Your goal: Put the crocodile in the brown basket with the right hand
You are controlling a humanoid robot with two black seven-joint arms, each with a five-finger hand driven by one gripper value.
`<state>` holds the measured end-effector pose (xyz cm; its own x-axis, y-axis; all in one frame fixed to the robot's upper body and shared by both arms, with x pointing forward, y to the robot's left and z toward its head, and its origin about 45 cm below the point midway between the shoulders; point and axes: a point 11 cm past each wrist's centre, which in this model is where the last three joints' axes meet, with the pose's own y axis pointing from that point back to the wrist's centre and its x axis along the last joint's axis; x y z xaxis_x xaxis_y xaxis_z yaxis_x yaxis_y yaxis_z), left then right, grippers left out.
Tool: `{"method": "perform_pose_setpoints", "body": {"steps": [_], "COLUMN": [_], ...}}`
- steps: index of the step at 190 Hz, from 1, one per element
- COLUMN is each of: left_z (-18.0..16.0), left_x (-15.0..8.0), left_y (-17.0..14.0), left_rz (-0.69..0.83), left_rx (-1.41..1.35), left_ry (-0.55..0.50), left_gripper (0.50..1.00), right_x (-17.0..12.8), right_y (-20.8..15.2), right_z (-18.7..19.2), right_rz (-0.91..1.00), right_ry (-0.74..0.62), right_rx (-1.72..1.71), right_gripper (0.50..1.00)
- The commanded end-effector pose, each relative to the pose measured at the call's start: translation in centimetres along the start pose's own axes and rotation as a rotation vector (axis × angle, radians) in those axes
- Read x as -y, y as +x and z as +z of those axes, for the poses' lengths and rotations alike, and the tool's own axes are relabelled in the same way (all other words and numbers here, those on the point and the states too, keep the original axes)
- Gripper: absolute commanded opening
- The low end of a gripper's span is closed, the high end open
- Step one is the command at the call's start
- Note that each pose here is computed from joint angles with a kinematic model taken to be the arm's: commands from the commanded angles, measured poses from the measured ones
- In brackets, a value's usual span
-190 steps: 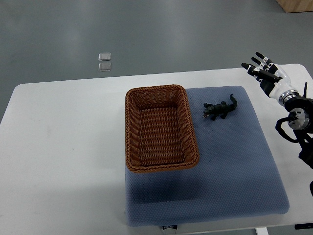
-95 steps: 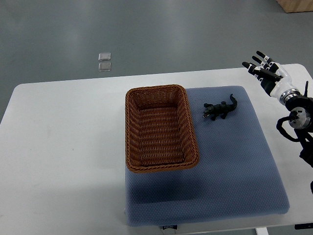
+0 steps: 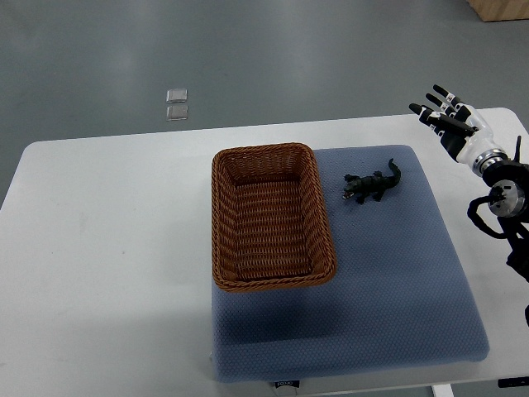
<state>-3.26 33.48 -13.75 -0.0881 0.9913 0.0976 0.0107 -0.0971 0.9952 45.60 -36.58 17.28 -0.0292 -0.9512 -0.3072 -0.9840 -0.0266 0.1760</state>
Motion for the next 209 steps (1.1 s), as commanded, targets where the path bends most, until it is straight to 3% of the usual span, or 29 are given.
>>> {"method": "perform_pose_setpoints", "body": {"steps": [1, 209], "left_z": [0.08, -0.01], "left_x": [0.00, 0.00], "left_y": [0.00, 0.00], "left_rz": [0.000, 0.000], "left_rx": [0.000, 0.000], "left_ry": [-0.001, 0.000], "left_gripper": [1.000, 1.000], "right_x": [-0.03, -0.10], "right_y": [0.01, 0.11], "right_z": [0.08, -0.39], "right_rz": [-0.001, -0.027], "right_ry": [-0.002, -0.023], "right_rx": [-0.002, -0.115], "right_gripper": [0.930, 0.928]}}
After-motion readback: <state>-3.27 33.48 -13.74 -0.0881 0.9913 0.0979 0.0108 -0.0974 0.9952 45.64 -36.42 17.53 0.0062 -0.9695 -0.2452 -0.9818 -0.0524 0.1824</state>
